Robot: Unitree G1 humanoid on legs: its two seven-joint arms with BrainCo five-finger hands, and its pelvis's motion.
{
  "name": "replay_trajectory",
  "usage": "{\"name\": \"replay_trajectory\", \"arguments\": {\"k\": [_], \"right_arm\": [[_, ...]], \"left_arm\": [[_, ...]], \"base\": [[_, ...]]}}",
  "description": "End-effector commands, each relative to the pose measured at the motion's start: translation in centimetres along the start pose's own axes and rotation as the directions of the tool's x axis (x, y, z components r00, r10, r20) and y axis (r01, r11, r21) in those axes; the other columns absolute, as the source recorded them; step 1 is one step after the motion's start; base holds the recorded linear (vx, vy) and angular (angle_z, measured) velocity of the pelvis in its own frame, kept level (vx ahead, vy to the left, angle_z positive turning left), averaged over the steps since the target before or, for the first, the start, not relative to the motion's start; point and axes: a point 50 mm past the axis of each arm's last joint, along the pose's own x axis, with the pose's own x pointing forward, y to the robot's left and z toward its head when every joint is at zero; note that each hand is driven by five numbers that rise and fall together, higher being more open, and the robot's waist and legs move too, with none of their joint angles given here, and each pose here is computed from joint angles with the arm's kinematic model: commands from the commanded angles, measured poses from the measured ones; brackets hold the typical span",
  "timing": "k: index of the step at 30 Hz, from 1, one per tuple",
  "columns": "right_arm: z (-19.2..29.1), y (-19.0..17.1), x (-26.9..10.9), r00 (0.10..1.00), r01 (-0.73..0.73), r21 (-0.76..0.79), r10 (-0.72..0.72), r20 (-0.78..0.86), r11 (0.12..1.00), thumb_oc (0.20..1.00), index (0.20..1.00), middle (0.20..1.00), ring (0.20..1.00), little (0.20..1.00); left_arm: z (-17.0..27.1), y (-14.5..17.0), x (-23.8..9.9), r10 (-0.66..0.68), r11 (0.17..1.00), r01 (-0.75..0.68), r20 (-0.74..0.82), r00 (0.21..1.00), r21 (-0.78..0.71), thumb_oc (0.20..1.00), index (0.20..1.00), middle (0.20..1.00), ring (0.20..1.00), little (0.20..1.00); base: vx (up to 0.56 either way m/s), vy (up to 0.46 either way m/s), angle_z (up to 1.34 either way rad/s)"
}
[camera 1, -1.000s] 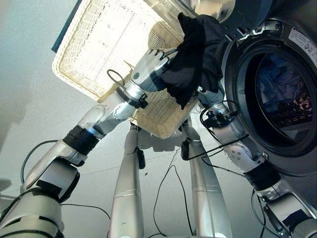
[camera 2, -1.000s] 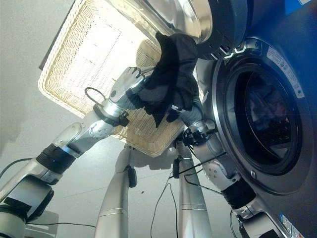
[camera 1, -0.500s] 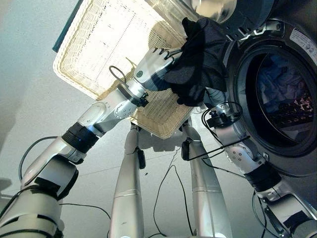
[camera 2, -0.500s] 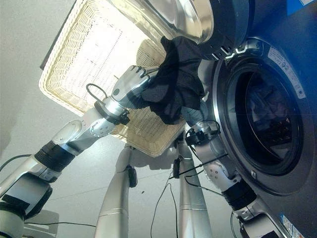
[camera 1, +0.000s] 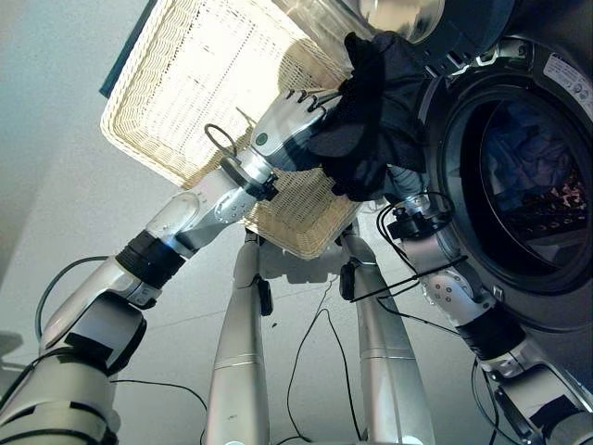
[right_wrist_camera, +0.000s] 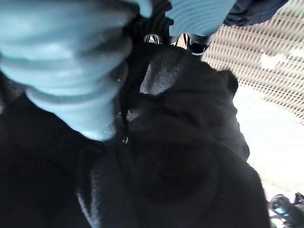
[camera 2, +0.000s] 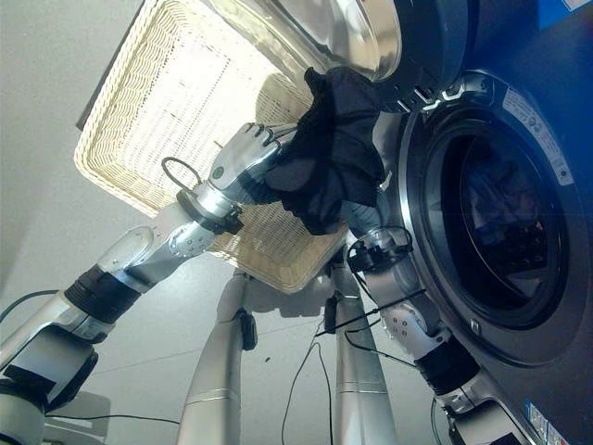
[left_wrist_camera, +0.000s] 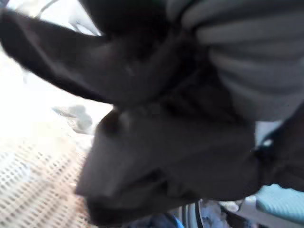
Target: Put the clothes into the washing machine.
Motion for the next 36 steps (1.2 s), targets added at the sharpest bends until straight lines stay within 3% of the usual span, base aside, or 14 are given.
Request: {"name": "replay_trajectory", "arguments": {"k": [1, 10, 28, 30, 32, 36], "right_arm": [[3.4, 4.3, 1.1, 0.944, -0.243, 0.034, 0.229, 0.236, 0.969, 0.200, 0.200, 0.200, 0.200, 0.200], [4.4, 3.9, 0.9, 0.930, -0.174, -0.016, 0.170, 0.325, 0.985, 0.200, 0.200, 0.200, 0.200, 0.200], [7.7, 1.4, 0.2, 0.834, 0.077, -0.072, -0.025, 0.552, 0.994, 0.200, 0.200, 0.200, 0.200, 0.200], [7.7, 1.1, 0.1, 0.832, 0.110, -0.076, -0.050, 0.553, 0.991, 0.200, 0.200, 0.200, 0.200, 0.200], [7.2, -0.3, 0.1, 0.845, 0.192, -0.046, -0.141, 0.516, 0.980, 0.200, 0.200, 0.200, 0.200, 0.200], [5.9, -2.5, 0.3, 0.865, 0.293, 0.003, -0.266, 0.425, 0.956, 0.200, 0.200, 0.200, 0.200, 0.200]], "left_arm": [[0.9, -1.0, -0.6, 0.007, 1.000, -0.007, -0.001, 1.000, -0.013, 1.000, 1.000, 1.000, 1.000, 1.000], [-1.0, -1.4, -2.0, 0.061, 0.988, -0.091, -0.226, 0.972, -0.123, 1.000, 1.000, 1.000, 1.000, 1.000], [-2.8, -1.5, -2.8, 0.063, 0.986, -0.112, -0.354, 0.933, -0.120, 1.000, 1.000, 1.000, 1.000, 1.000], [-2.8, -1.3, -2.9, 0.095, 0.981, -0.148, -0.356, 0.930, -0.124, 1.000, 1.000, 1.000, 1.000, 1.000], [-3.1, -0.6, -3.2, 0.217, 0.947, -0.287, -0.368, 0.904, -0.146, 1.000, 1.000, 1.000, 1.000, 1.000], [-3.5, -0.3, -3.8, 0.335, 0.873, -0.448, -0.432, 0.837, -0.192, 1.000, 1.000, 1.000, 1.000, 1.000]], "base": [[0.00, 0.000, 0.00], [0.00, 0.000, 0.00], [0.00, 0.000, 0.00], [0.00, 0.000, 0.00], [0.00, 0.000, 0.00], [0.00, 0.000, 0.00]]}}
